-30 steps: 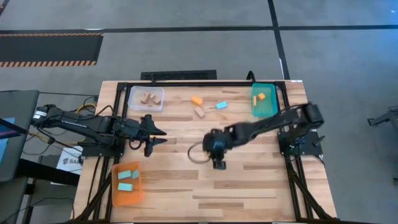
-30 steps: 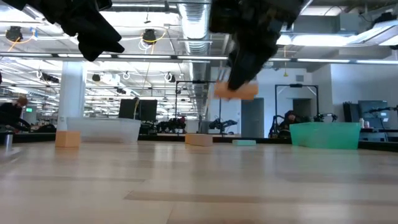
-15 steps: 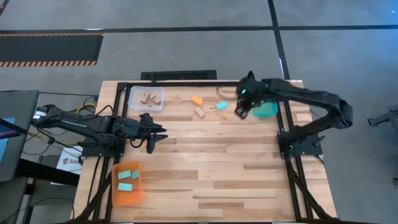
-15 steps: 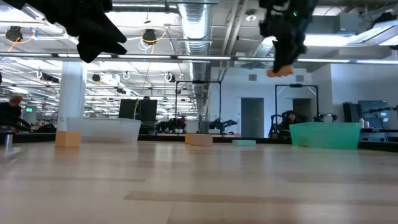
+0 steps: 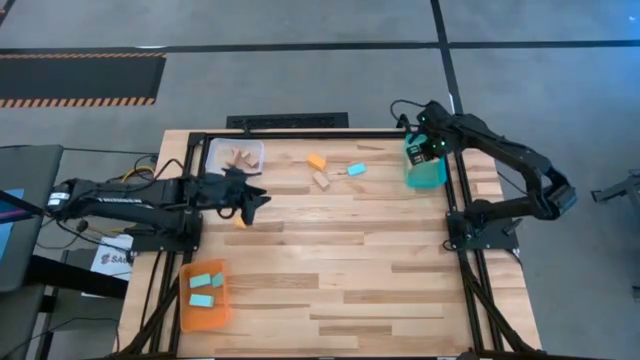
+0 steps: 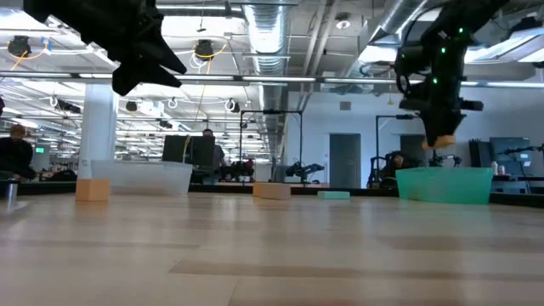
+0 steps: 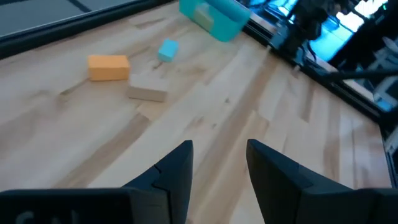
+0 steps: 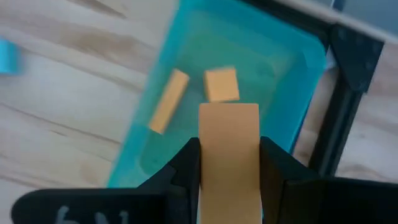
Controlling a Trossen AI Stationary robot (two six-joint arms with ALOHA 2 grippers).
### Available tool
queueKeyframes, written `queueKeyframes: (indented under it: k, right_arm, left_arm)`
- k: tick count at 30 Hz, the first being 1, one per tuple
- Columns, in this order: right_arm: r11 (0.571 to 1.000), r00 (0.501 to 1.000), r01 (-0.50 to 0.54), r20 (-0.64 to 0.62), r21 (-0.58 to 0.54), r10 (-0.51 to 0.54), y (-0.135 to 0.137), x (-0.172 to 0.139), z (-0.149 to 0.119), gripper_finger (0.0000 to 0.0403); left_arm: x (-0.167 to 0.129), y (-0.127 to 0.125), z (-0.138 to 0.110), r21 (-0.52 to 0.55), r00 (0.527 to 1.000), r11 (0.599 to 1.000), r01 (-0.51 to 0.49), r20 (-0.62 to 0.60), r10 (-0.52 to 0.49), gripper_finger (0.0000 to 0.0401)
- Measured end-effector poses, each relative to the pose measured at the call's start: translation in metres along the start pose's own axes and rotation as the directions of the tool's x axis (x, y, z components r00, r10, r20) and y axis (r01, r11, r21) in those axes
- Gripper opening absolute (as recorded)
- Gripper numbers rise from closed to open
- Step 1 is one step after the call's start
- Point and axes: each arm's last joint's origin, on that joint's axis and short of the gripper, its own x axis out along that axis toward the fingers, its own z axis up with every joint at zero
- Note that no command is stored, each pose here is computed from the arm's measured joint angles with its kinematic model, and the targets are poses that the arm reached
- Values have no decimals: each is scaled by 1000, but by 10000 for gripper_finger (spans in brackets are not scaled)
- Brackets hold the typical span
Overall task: Sort & place blocks by color
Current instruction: Put the orange block into the light blue bin
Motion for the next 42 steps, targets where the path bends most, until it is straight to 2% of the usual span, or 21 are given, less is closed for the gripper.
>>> queueKeyframes:
  k: [7, 14, 18, 24, 28, 33, 38, 42]
  right_arm:
    - [1000, 997, 30, -75, -4, -30, -1, 19, 1, 120]
    - [998, 985, 57, -166, -2, -57, 3, 39, 2, 231]
    - [998, 976, 66, -208, -15, -67, 5, 49, 2, 267]
    - [998, 978, 63, -198, -17, -65, 6, 51, 4, 275]
    - [999, 986, 45, -160, -11, -47, 5, 42, 4, 275]
    - [999, 996, -34, -85, -20, 32, 11, 23, 1, 275]
    - [991, 991, -132, 13, -30, 133, 22, 1, -3, 275]
    - [980, 977, -196, 76, -35, 198, 32, -14, -8, 275]
  left_arm:
    - [2, 12, 10, -60, 998, 997, -40, 49, 43, 137]
    - [3, 13, 15, -61, 996, 998, -20, 86, 25, 137]
    - [3, 12, 15, -59, 997, 998, -3, 76, 7, 137]
    - [3, 13, 12, -45, 999, 999, 1, 40, 1, 137]
    - [2, 18, 2, -20, 996, 999, -42, -75, 40, 137]
    - [1, 24, -7, -25, 981, 994, -106, -165, 101, 137]
    - [-1, 33, -13, -131, 953, 966, -224, -237, 189, 137]
    - [-3, 39, -16, -242, 933, 923, -300, -274, 232, 137]
